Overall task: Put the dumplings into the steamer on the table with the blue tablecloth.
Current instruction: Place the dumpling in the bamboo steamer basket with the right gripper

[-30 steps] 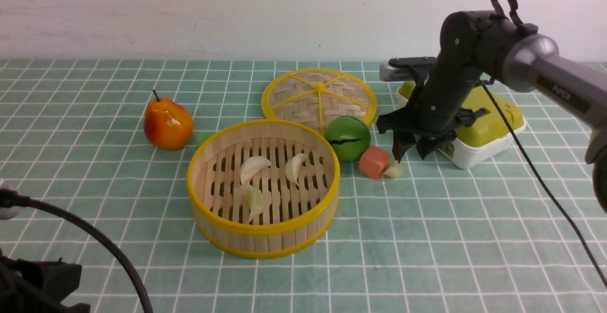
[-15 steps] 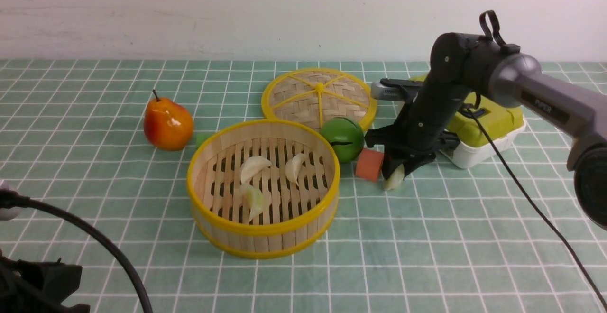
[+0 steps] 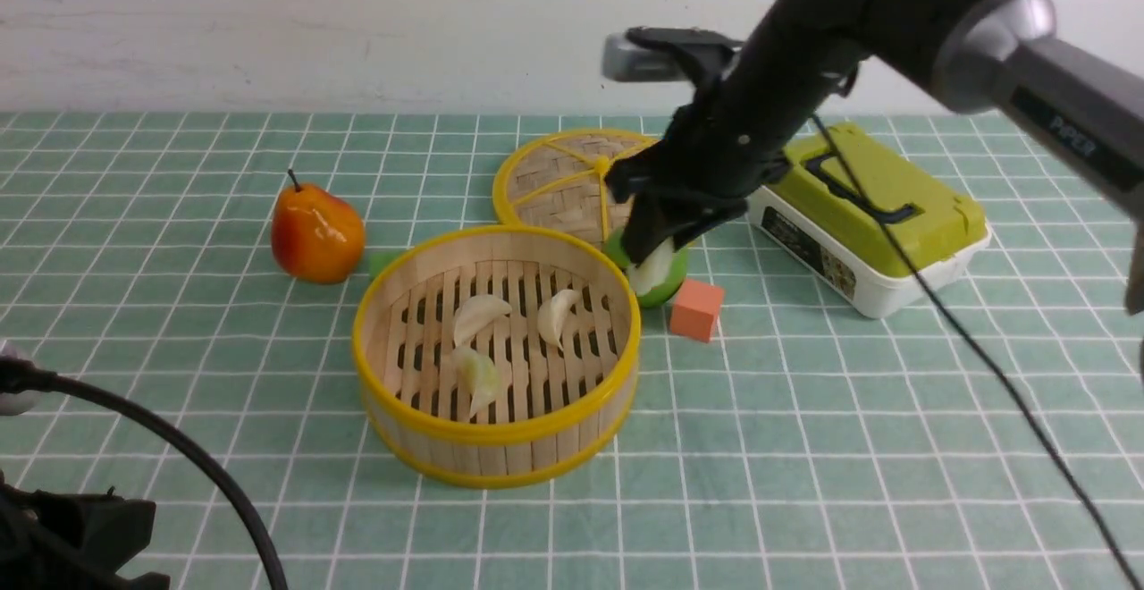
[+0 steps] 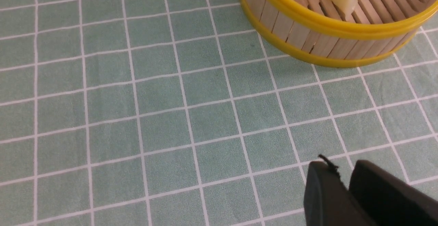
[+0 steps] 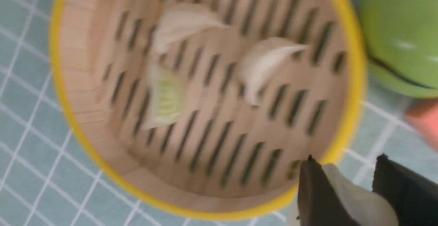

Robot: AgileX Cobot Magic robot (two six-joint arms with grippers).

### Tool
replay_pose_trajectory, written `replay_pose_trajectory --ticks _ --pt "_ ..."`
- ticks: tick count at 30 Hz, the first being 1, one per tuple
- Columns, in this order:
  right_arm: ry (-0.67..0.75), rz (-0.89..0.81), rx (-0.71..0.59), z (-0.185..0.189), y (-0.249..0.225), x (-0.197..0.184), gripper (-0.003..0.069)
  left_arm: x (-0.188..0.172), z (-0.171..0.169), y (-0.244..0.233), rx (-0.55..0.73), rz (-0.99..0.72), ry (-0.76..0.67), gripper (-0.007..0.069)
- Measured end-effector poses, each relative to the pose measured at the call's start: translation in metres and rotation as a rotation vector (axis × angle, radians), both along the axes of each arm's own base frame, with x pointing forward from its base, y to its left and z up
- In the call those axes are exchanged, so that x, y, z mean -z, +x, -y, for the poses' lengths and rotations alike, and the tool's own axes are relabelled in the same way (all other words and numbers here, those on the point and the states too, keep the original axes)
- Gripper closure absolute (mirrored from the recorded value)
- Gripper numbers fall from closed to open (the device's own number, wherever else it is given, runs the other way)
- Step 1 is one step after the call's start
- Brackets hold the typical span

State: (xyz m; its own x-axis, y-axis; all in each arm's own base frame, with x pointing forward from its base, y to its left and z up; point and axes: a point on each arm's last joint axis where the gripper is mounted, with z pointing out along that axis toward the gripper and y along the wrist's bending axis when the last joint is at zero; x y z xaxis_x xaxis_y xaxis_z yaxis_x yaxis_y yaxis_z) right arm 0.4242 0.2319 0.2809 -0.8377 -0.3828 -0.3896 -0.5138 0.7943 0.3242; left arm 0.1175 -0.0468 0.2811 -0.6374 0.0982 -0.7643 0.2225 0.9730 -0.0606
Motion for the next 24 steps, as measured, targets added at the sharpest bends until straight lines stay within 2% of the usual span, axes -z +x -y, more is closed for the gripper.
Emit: replay_pose_trajectory --ticks 4,7,10,13,19,21,24 --pt "-0.041 -0.032 -0.08 -0.048 -0.013 0.038 0.044 0.0 0.001 0.0 -0.001 -0.008 -0.014 0.0505" --pt "-0.089 -0.064 -0.068 -0.063 -0.013 0.07 0.044 0.0 0.001 -0.001 -0.002 -0.013 -0.024 0.0503" --pt "-0.113 -0.063 -0.034 -0.065 -0.011 0.083 0.0439 0.0 0.001 -0.001 -0.002 -0.015 -0.027 0.0503" --pt "-0.12 -0.036 -0.002 -0.065 -0.008 0.082 0.0401 0.0 0.002 -0.001 -0.002 -0.016 -0.029 0.0498" --pt "-0.113 -0.009 0.012 -0.064 -0.008 0.069 0.0244 0.001 0.002 -0.001 -0.002 -0.019 -0.035 0.0494" --pt "-0.108 0.013 0.013 -0.062 -0.009 0.057 0.023 0.001 0.002 -0.001 -0.002 -0.019 -0.035 0.0492" --pt "-0.096 0.097 0.017 -0.054 -0.015 0.016 0.024 0.001 0.002 -0.001 -0.002 -0.02 -0.036 0.0488"
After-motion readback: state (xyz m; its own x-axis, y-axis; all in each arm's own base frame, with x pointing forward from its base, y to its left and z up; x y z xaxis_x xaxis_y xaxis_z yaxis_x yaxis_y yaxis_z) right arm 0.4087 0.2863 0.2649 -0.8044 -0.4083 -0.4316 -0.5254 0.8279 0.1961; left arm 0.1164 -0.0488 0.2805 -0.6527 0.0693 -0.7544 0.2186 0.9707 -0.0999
